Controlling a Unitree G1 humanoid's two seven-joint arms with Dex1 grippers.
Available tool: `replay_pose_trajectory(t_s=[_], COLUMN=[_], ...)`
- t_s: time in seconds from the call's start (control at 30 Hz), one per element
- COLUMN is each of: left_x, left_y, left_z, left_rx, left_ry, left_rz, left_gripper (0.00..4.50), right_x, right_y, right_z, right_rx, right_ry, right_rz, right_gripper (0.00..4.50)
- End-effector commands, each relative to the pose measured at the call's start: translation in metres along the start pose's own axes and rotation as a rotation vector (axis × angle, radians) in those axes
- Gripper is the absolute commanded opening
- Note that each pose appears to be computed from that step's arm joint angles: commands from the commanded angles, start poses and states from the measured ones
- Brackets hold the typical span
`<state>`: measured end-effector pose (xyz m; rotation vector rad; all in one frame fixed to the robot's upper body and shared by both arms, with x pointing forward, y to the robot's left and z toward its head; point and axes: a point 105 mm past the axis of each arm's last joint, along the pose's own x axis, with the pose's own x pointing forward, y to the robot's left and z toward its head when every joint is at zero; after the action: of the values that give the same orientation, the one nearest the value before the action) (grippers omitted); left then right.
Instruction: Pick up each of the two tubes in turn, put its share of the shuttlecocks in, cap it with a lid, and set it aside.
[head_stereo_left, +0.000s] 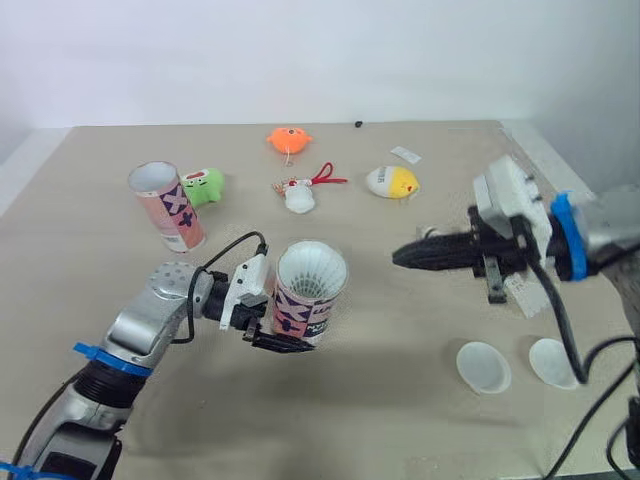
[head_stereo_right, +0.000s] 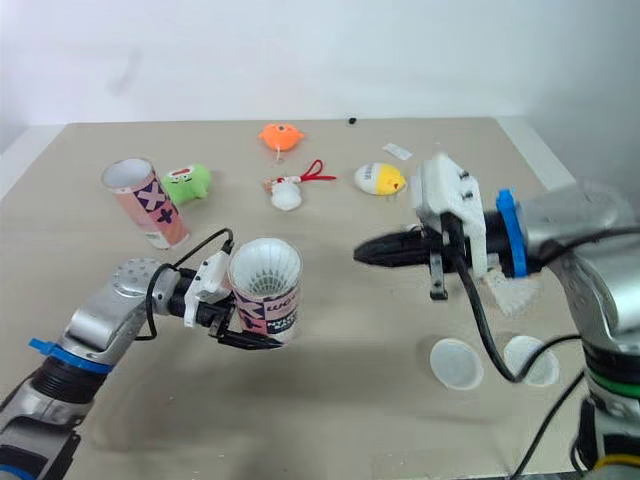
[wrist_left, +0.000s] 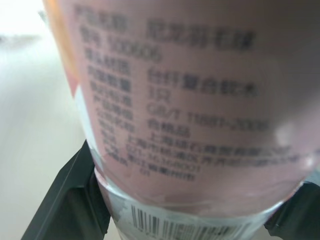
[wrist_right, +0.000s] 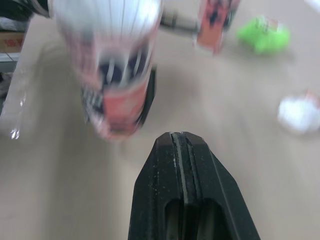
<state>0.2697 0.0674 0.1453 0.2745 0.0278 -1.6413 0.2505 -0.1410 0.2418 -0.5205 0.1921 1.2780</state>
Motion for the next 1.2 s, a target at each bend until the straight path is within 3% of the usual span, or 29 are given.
replay_pose_trajectory(t_s=[0.03,0.23,0.37,0.63,0.93,0.97,1.0,1.17,1.2], left_x=[0.002,0.014,0.025,0.035,0.053,0.054,0.056,0.061,0.062], left_y=[0.009,0.015,0.010,0.004,0.007,0.009,0.009,0.017,0.018], left_z=[0.006,0.003,-0.009,-0.049,-0.077,-0.079,-0.080,-0.079,-0.079], left_rx=[0.068,0.069,-0.021,-0.100,-0.025,-0.011,0.002,0.017,0.018], left_ry=[-0.073,-0.157,-0.192,-0.122,-0.012,-0.005,0.000,-0.019,-0.022], left_rz=[0.041,0.081,0.063,0.029,-0.009,-0.005,-0.008,0.018,0.019], left_gripper=[3.08,3.08,3.08,3.08,3.08,3.08,3.08,3.08,3.08], right_x=[-0.012,-0.024,-0.027,-0.041,-0.102,-0.106,-0.108,-0.102,-0.099], right_y=[0.003,0.001,0.005,0.014,0.007,0.009,0.011,0.012,0.011], right_z=[-0.002,-0.013,-0.021,-0.043,-0.096,-0.104,-0.111,-0.125,-0.128], right_rx=[-0.018,-0.003,0.009,0.058,0.133,0.143,0.149,0.171,0.179], right_ry=[0.026,0.073,0.108,0.213,0.465,0.498,0.521,0.542,0.541], right_rz=[-0.092,-0.158,-0.165,-0.222,-0.410,-0.400,-0.388,-0.274,-0.255], right_gripper=[0.05,0.05,0.05,0.05,0.05,0.75,0.90,3.35,3.35])
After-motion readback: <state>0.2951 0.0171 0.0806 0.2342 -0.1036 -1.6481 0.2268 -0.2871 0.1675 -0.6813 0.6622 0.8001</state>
